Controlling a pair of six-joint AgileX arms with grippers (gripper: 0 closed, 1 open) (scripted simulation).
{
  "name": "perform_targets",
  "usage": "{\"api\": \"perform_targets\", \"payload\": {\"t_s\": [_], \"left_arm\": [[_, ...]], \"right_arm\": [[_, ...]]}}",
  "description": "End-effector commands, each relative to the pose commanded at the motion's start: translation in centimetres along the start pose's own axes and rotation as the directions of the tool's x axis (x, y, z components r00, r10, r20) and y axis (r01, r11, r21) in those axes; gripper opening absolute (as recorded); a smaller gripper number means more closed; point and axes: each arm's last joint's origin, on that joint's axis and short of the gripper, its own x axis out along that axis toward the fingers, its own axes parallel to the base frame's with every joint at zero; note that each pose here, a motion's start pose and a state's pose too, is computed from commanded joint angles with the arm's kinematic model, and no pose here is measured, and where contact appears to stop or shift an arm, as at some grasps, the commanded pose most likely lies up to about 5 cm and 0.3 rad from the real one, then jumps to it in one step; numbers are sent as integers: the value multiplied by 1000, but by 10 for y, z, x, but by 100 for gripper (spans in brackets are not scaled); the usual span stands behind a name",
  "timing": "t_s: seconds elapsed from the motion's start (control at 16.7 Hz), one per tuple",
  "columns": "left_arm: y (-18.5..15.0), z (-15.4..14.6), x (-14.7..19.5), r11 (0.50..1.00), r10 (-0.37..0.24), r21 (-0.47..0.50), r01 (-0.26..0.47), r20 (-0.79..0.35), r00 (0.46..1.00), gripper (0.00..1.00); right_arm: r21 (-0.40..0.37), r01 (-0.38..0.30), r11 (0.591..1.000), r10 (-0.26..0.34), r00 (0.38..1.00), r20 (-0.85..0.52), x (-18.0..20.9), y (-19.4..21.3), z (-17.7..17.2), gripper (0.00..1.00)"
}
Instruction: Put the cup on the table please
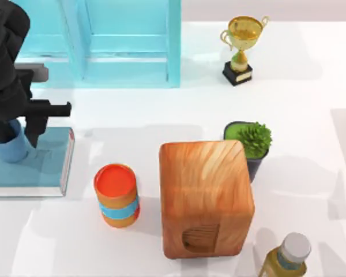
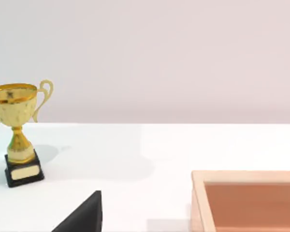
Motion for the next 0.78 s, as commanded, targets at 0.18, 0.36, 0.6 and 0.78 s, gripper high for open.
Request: {"api": "perform_targets", "payload": {"t_s": [0.18, 0.36, 0.6, 0.78], "left_arm": [[0, 0, 0, 1000, 0, 0, 0, 0, 1000, 0], [0, 0, 0, 1000, 0, 0, 0, 0, 1000, 0], [0, 0, 0, 1000, 0, 0, 0, 0, 1000, 0], [0, 0, -4, 1000, 0, 0, 0, -3, 1000, 0]], "right_arm": [[0, 0, 1000, 0, 1000, 0, 0, 0, 0, 100], [0, 0, 1000, 0, 1000, 0, 0, 0, 0, 100], [0, 0, 1000, 0, 1000, 0, 0, 0, 0, 100], [0, 0, 1000, 0, 1000, 0, 0, 0, 0, 100]]}}
